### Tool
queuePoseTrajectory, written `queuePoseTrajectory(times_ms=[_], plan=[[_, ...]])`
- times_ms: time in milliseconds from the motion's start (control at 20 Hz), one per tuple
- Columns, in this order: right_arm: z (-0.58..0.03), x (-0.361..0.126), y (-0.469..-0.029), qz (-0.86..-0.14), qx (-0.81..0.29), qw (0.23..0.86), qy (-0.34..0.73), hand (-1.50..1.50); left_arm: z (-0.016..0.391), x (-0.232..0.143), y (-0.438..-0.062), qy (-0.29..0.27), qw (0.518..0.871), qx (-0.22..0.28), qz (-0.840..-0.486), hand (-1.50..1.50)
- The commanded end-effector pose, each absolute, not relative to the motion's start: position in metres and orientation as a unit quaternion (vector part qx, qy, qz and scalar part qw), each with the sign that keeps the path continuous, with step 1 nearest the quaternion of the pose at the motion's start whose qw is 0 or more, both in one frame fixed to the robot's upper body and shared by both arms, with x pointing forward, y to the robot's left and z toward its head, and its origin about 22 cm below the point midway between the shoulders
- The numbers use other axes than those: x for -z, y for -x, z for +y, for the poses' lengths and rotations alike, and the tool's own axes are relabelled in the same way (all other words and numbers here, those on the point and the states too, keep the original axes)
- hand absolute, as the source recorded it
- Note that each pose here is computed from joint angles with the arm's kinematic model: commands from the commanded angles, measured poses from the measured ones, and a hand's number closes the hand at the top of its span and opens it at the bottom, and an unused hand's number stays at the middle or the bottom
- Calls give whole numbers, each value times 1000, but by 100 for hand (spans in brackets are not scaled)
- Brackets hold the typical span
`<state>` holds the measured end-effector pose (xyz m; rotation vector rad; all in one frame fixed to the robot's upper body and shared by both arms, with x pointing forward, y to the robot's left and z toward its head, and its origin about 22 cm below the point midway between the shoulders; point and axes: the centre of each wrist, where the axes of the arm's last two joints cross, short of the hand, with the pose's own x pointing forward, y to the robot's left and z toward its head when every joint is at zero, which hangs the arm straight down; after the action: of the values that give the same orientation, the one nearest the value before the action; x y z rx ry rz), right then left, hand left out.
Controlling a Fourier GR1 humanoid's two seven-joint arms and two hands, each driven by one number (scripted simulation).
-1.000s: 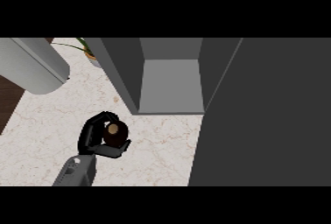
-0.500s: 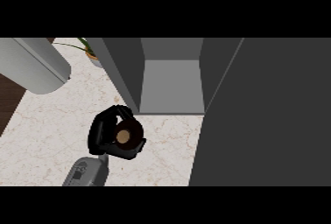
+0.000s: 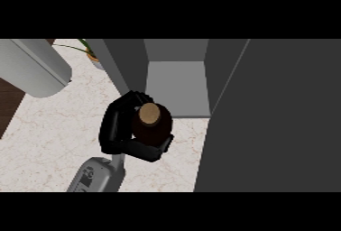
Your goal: Pick up the wine, place it into the cabinet and close the cabinet
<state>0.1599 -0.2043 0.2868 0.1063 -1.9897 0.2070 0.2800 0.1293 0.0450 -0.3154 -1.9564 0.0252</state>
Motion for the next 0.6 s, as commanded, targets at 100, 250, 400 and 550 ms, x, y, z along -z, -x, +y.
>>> queuePoseTrajectory(times_ms=[100,250,400,550], plan=[[-213,-287,-129,-832,-115,538,-74,-150,97,-108,-285,123,558,-21,-820,150],[-206,-279,-123,-824,-117,547,-88,-150,88,-122,-310,108,568,-29,-816,150],[-215,-287,-138,-828,-111,544,-75,-150,92,-142,-323,104,580,-35,-807,150],[-220,-281,-144,-834,-110,535,-79,-150,96,-127,-332,95,574,-32,-813,150]])
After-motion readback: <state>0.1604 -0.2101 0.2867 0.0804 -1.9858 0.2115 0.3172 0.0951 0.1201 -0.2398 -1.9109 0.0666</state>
